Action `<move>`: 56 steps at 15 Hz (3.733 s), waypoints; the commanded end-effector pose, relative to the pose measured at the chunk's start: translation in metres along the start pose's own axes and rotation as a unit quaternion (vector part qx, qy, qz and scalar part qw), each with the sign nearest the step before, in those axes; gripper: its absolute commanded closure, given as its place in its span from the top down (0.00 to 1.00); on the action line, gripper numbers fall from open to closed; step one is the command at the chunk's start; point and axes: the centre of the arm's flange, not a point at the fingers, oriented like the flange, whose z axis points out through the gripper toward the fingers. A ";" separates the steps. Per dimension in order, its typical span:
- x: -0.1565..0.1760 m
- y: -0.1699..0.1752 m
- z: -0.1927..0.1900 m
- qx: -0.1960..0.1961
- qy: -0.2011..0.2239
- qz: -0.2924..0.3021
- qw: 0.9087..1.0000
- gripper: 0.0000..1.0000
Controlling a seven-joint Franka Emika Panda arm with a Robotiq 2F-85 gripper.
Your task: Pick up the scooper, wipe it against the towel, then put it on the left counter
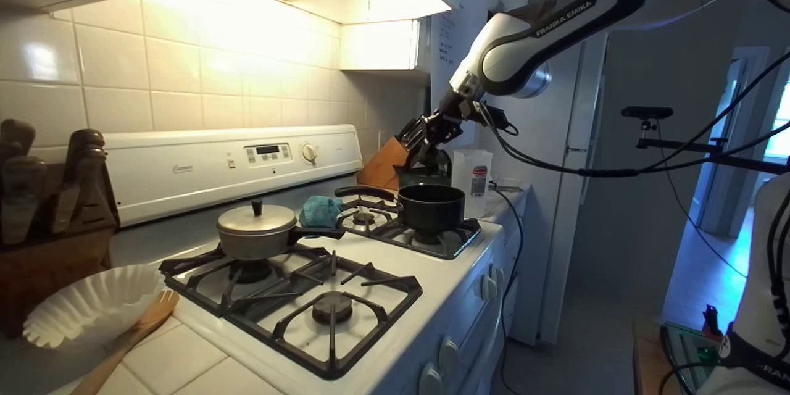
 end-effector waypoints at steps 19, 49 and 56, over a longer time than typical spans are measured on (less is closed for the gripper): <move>-0.012 -0.002 0.007 -0.017 -0.071 -0.008 0.997 0.03; 0.114 -0.133 0.063 0.041 0.058 -0.035 0.997 0.03; 0.133 -0.149 0.085 0.070 0.054 -0.028 0.996 0.01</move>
